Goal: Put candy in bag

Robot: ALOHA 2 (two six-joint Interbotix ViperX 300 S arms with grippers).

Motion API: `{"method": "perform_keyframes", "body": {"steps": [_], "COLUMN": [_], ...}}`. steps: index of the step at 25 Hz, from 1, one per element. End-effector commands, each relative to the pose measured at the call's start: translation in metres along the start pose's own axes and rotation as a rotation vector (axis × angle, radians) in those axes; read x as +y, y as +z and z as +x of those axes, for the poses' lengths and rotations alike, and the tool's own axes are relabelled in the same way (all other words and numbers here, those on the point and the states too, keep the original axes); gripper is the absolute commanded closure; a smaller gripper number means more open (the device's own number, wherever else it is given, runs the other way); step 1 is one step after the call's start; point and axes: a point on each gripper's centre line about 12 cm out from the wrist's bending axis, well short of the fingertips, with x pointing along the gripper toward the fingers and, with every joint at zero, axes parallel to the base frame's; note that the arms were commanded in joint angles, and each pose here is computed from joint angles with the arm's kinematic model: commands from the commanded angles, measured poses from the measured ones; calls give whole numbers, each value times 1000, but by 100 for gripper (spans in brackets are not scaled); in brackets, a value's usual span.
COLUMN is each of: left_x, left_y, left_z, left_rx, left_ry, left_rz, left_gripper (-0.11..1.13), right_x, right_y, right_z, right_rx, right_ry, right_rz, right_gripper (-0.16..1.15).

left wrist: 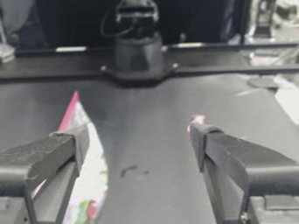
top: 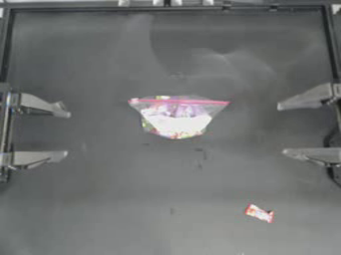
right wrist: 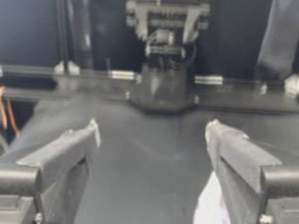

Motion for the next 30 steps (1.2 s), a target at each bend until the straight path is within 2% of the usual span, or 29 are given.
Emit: {"method": "perform_keyframes", "body": {"steps": [1,6,9,14,20,26,30], "left_x": [6,12,14,22,22,24,25], "left_y": [-1,-8,-10,-17,-20,-26,-29], "left_z": [7,10,10,8,7,5,4], "left_rx": [44,106,128,169,181,195,200], "left_ry": [28,53,66,103,106,114,120], "left_rz": [-1,-2,-1,-5,-6,-8,-10], "left_gripper": [4,4,4,4,4,4,4], "right_x": [-8,-21,-27,-35,-44,-50,-51], "right_y": [18,25,31,42,55,54,54], "right_z": [11,36,59,92,128,159,178], "right_rx": [61,230,334,476,590,703,728], "right_ry": [-34,-80,-91,-106,-125,-123,-108], "right_rz": [12,33,23,-37,-90,-121,-148], "right_gripper": [-2,-2,-2,-2,-2,-2,-2]}}
